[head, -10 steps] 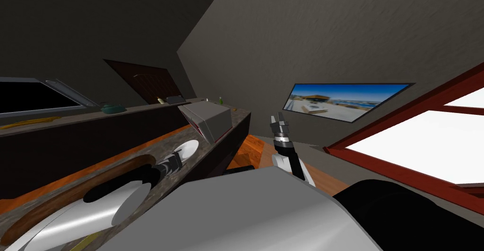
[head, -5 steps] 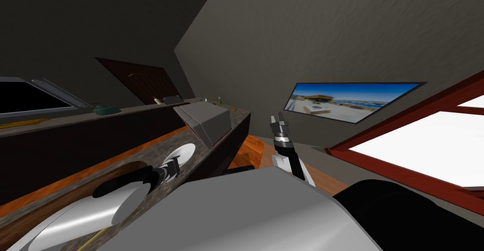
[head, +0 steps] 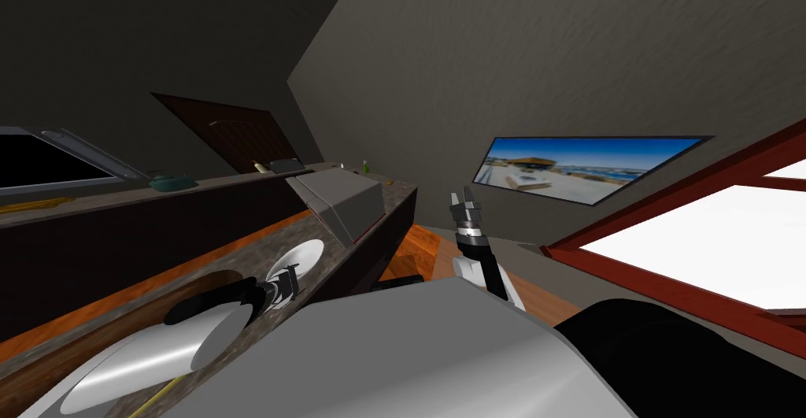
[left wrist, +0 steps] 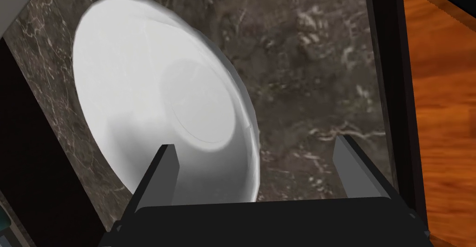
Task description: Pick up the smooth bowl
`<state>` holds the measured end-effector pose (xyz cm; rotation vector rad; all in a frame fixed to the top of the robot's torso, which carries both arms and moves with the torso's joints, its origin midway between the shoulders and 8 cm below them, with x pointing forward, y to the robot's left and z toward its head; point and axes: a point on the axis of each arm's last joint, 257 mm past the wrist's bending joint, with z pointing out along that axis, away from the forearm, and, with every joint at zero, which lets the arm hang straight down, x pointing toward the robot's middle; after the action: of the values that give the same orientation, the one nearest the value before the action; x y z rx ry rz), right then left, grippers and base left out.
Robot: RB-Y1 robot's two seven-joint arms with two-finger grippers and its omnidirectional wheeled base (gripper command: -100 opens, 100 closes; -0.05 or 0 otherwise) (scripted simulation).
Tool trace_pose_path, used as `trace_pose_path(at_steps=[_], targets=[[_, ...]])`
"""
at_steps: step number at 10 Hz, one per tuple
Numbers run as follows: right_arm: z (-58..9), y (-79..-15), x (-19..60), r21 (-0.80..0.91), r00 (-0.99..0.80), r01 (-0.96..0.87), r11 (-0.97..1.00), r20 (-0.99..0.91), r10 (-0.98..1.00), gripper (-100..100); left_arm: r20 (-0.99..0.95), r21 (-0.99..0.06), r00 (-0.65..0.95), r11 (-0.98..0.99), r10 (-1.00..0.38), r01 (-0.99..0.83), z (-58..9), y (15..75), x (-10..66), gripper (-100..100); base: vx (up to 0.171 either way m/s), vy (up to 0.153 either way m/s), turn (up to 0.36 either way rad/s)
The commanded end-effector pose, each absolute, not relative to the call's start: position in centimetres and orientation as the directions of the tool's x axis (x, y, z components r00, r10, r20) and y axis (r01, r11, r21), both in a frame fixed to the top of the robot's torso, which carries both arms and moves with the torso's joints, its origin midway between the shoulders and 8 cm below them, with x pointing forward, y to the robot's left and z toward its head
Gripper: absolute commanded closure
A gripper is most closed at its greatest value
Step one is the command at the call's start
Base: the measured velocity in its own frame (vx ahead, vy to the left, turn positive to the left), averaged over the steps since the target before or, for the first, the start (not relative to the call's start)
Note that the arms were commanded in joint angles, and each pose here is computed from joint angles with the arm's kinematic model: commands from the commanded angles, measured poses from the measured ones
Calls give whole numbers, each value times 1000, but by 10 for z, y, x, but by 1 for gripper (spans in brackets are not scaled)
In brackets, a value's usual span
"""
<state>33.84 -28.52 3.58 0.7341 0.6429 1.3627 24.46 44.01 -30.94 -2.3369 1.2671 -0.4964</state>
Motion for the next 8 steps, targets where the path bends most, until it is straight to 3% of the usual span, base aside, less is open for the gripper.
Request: trace_pose_path(at_steps=[1,5,6,8], targets=[[36,-285,338,780,107,-623,58,12,994,0,104,-530,524,-493,-845,-689,-315,445,249,-100,-24,-6,-59],[36,-285,338,780,107,-623,58,12,994,0,104,-530,536,-503,-838,-683,-323,452,254,-100,-24,-2,-48],[36,-285,338,780,107,-623,58,12,994,0,104,-530,536,-503,-837,-682,-323,452,255,100,0,0,0],[36,-285,338,780,107,-623,58,12,994,0,104,-531,536,-502,-838,-682,-323,452,255,100,0,0,0]])
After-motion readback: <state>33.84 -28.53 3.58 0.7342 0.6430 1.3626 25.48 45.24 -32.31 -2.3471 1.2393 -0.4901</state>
